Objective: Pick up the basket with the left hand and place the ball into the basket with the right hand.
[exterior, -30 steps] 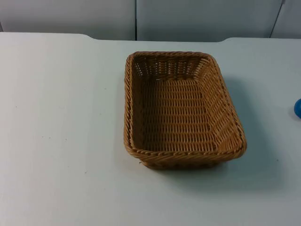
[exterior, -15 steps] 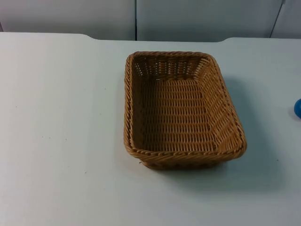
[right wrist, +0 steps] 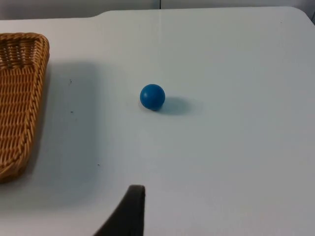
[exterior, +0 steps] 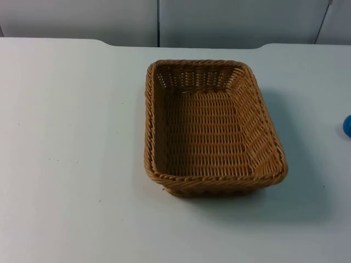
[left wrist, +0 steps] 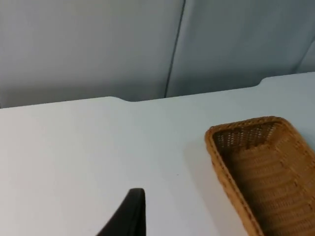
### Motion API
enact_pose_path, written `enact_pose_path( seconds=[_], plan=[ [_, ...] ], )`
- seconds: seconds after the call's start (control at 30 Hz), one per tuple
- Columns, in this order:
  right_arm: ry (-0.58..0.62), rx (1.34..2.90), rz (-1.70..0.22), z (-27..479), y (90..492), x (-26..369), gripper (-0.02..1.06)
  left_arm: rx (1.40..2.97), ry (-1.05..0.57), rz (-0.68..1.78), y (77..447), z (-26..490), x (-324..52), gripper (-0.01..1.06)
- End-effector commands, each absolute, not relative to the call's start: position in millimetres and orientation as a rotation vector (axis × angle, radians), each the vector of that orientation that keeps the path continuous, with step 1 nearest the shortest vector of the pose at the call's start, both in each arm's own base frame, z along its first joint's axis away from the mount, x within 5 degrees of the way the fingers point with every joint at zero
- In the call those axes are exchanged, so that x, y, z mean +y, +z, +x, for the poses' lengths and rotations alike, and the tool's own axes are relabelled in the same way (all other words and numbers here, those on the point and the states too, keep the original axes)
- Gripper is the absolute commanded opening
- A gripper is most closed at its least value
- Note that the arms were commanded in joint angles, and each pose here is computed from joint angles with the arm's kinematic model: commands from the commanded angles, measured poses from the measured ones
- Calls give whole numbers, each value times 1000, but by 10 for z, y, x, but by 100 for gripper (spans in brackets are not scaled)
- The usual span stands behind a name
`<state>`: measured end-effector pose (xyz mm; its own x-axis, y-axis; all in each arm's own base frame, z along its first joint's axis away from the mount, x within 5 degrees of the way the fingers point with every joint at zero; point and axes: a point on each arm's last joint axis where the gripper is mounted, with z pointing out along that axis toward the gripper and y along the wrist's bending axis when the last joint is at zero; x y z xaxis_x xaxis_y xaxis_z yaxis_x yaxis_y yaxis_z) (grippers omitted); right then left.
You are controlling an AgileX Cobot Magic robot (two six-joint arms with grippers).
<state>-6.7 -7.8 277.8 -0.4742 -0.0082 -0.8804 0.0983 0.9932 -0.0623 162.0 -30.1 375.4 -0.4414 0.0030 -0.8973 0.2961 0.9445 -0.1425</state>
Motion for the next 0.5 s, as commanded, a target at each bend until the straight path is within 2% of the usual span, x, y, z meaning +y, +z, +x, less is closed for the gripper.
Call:
enact_pose_path(
  seconds=[0.0,0.13,0.33,0.47],
  plan=[
    [-130,2051,70,-67,2779,-78,105,2006,-400,221,3774,1811,-342,105],
    [-130,2051,70,-67,2779,-78,105,2070,-487,223,3704,2175,-395,105],
    [-130,2051,70,-67,2779,-78,105,2174,-607,222,3404,2763,-470,104],
    [-128,2051,72,-67,2779,-78,105,2295,-664,277,3018,3162,-664,104]
  ],
)
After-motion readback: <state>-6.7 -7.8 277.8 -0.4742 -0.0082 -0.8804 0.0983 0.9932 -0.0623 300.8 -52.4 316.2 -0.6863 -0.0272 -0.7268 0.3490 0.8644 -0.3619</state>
